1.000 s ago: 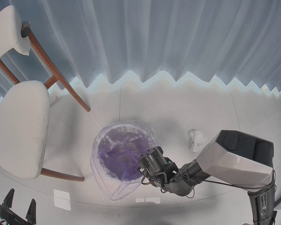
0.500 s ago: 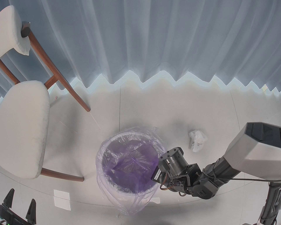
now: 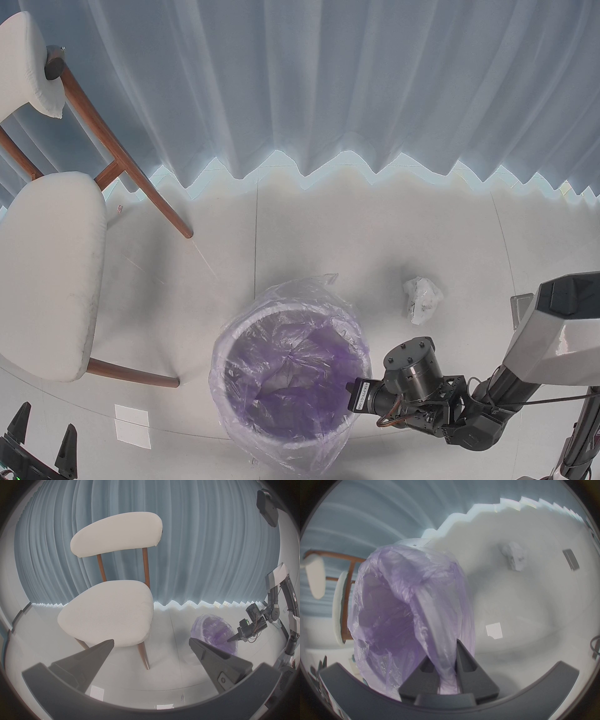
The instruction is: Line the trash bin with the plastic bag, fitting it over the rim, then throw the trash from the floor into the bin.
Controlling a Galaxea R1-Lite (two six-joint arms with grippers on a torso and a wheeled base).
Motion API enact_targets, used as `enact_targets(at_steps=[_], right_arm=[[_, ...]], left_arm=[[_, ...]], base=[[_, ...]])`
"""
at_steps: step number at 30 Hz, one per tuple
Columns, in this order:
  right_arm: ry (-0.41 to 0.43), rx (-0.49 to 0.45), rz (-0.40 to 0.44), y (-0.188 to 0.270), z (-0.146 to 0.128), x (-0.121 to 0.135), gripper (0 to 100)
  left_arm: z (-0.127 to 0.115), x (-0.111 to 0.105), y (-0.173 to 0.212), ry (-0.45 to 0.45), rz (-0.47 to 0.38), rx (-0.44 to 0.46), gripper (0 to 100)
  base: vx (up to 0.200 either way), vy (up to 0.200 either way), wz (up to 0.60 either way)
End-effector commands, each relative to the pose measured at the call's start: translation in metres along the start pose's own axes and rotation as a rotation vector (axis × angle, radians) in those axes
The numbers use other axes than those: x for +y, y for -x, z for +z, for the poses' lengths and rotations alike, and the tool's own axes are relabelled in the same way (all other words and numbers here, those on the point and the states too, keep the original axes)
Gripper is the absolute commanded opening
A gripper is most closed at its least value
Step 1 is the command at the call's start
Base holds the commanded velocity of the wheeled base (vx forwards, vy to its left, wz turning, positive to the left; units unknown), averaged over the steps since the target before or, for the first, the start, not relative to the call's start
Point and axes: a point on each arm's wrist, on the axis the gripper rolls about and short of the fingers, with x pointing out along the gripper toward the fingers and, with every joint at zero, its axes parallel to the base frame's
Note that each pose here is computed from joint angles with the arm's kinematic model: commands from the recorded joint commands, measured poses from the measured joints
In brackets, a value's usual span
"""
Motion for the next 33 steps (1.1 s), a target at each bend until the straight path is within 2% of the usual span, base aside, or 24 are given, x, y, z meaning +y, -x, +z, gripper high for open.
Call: enact_targets(at_steps=[1,5,14,26,33], right_arm=[[0.112,-0.023,0.010,0.008,-0.005,-0.021,0],[0.141,0.002,0.021,0.018,-0.018,-0.036,0],[0.166,-0.075,0.099,0.030,-0.021,-0.044,0],[0.220,-0.103,0.103,0.043,-0.031,-0.059,0],[0.227,-0.125,0.070,0.040,-0.024,-0.066,0]], left_arm=[[-0.004,0.000,0.000,0.000,0.000,0.000,100],[-0.004,0.000,0.000,0.000,0.000,0.000,100],[-0.004,0.000,0.000,0.000,0.000,0.000,100],[-0.005,0.000,0.000,0.000,-0.001,0.003,100],[-0.004,0.000,0.000,-0.001,-0.001,-0.001,100]], base=[[0.000,0.000,0.00],[0.000,0.000,0.00],[0.000,0.000,0.00],[0.000,0.000,0.00],[0.000,0.000,0.00]])
